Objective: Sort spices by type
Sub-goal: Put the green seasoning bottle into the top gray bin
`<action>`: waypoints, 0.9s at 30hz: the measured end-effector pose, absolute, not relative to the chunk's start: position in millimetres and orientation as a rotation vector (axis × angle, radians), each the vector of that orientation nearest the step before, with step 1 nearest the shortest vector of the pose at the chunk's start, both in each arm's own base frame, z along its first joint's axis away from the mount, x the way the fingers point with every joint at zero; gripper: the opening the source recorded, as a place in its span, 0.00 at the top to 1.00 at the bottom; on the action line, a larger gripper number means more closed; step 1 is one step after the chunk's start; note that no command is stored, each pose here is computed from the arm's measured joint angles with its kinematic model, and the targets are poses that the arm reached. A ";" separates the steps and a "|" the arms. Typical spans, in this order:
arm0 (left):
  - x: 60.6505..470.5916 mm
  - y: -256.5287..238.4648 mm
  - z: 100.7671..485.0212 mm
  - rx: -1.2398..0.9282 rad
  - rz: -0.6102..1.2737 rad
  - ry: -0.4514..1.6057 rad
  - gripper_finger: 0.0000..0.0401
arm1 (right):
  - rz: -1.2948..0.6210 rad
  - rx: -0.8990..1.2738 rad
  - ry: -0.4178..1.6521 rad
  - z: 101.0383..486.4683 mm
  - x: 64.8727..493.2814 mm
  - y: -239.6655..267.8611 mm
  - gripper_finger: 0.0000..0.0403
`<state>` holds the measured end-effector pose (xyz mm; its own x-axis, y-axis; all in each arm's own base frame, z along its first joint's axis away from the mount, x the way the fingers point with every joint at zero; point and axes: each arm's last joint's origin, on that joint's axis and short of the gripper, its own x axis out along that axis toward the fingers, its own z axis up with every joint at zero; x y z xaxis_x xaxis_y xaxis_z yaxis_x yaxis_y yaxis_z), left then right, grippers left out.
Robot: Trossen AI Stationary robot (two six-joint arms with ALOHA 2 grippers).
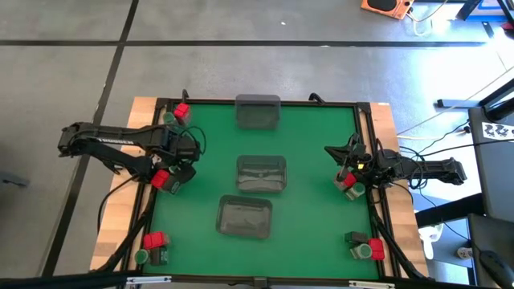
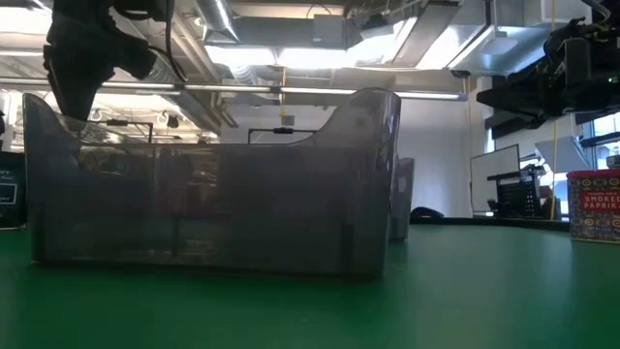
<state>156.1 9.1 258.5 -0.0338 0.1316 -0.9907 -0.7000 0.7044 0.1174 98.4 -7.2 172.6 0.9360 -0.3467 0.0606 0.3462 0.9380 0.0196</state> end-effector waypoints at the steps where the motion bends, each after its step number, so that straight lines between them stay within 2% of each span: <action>1: 155.5 9.1 258.6 -0.500 0.718 1.467 0.35 | -0.354 0.009 -0.063 172.5 98.5 -7.2 0.99; 17: 156.3 7.5 256.7 -0.517 0.751 1.484 0.35 | -0.354 0.009 -0.064 172.6 98.4 -7.3 0.99; 27: 168.2 7.0 244.5 -0.511 0.759 1.581 0.35 | -0.354 0.009 -0.064 172.6 98.4 -7.2 0.99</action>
